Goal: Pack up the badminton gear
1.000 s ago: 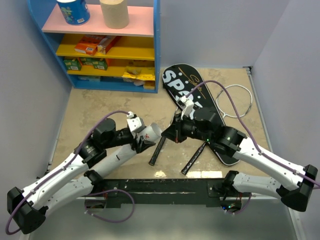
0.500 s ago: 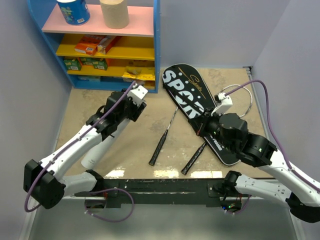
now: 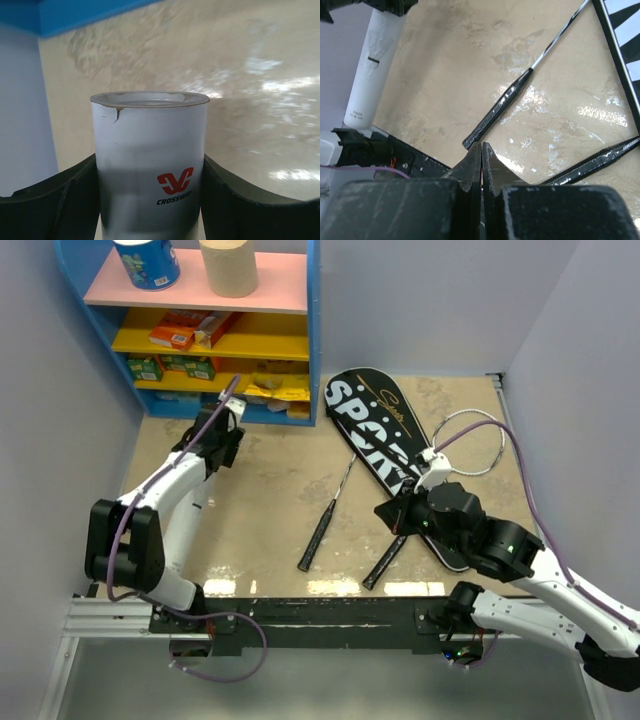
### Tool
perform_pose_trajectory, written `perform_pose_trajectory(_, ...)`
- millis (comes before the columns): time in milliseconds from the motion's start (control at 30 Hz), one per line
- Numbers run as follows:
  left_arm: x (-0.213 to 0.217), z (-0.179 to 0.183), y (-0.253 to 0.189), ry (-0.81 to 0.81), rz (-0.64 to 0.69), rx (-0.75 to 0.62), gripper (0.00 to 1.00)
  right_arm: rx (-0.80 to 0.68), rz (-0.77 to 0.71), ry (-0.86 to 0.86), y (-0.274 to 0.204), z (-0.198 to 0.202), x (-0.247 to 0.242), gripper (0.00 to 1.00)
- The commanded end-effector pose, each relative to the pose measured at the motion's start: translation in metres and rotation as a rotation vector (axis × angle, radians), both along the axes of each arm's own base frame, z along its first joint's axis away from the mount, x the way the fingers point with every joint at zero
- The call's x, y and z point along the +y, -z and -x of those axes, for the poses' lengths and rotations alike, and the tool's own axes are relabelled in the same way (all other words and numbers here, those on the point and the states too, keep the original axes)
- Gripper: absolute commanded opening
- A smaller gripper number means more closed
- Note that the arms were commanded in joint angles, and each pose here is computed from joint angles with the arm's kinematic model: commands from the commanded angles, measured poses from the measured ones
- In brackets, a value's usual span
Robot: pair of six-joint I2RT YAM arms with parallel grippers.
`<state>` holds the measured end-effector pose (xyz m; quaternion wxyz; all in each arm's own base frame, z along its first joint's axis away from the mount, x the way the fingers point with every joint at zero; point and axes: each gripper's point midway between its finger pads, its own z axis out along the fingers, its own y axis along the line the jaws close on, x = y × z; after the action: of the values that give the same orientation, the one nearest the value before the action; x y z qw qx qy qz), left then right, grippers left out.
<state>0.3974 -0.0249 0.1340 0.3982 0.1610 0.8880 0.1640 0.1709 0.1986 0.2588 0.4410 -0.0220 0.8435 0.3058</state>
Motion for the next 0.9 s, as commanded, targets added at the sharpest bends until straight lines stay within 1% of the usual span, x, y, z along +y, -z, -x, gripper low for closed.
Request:
perform_pose_trajectory(0, 0.065, -0.012, 0.004, -0.273, -0.063, -0.018, 0.11, 0.024, -0.033, -0.042, 0.003, 0.007, 0.008, 0.0)
perform_pose_trajectory(33, 0.074, -0.011, 0.009, -0.308, -0.087, -0.004, 0.12, 0.026, -0.028, -0.046, 0.004, 0.007, 0.008, 0.0)
perform_pose_trajectory(67, 0.084, -0.008, 0.012, -0.352, -0.124, 0.002, 0.19, 0.028, -0.028, -0.052, 0.003, 0.009, 0.009, 0.0)
perform_pose_trajectory(133, 0.099, -0.006, 0.026, -0.401, -0.166, 0.031, 0.27, 0.027, -0.037, -0.062, 0.0, 0.01, 0.009, 0.0)
perform_pose_trajectory(167, 0.107, -0.005, 0.026, -0.442, -0.198, 0.032, 0.29, 0.033, -0.044, -0.078, -0.001, 0.013, 0.011, 0.0)
perform_pose_trajectory(200, 0.117, -0.003, 0.036, -0.472, -0.222, 0.062, 0.32, 0.036, -0.05, -0.083, -0.001, 0.014, 0.012, 0.0)
perform_pose_trajectory(233, 0.122, -0.002, 0.039, -0.491, -0.237, 0.072, 0.41, 0.04, -0.05, -0.087, 0.0, 0.016, 0.012, 0.0)
perform_pose_trajectory(333, 0.136, 0.0, 0.052, -0.535, -0.254, 0.109, 0.51, 0.052, -0.051, -0.092, 0.004, 0.02, 0.008, 0.0)
perform_pose_trajectory(433, 0.147, 0.001, 0.056, -0.584, -0.304, 0.113, 0.59, 0.058, -0.052, -0.086, 0.009, 0.025, 0.002, 0.0)
perform_pose_trajectory(467, 0.15, 0.004, 0.053, -0.607, -0.331, 0.104, 0.59, 0.062, -0.05, -0.087, 0.011, 0.025, 0.001, 0.0)
perform_pose_trajectory(533, 0.154, 0.003, 0.044, -0.634, -0.342, 0.07, 0.61, 0.064, -0.051, -0.084, 0.012, 0.027, -0.001, 0.0)
perform_pose_trajectory(567, 0.156, 0.004, 0.035, -0.643, -0.351, 0.049, 0.99, 0.067, -0.05, -0.084, 0.014, 0.027, -0.001, 0.0)
perform_pose_trajectory(767, 0.161, -0.004, -0.003, -0.674, -0.363, -0.054, 1.0, 0.085, -0.052, -0.111, 0.019, 0.028, 0.008, 0.0)
perform_pose_trajectory(833, 0.161, -0.005, -0.016, -0.681, -0.357, -0.079, 1.0, 0.088, -0.047, -0.115, 0.02, 0.027, 0.009, 0.0)
perform_pose_trajectory(867, 0.158, -0.01, -0.025, -0.671, -0.326, -0.105, 1.0, 0.087, -0.045, -0.113, 0.021, 0.027, 0.009, 0.0)
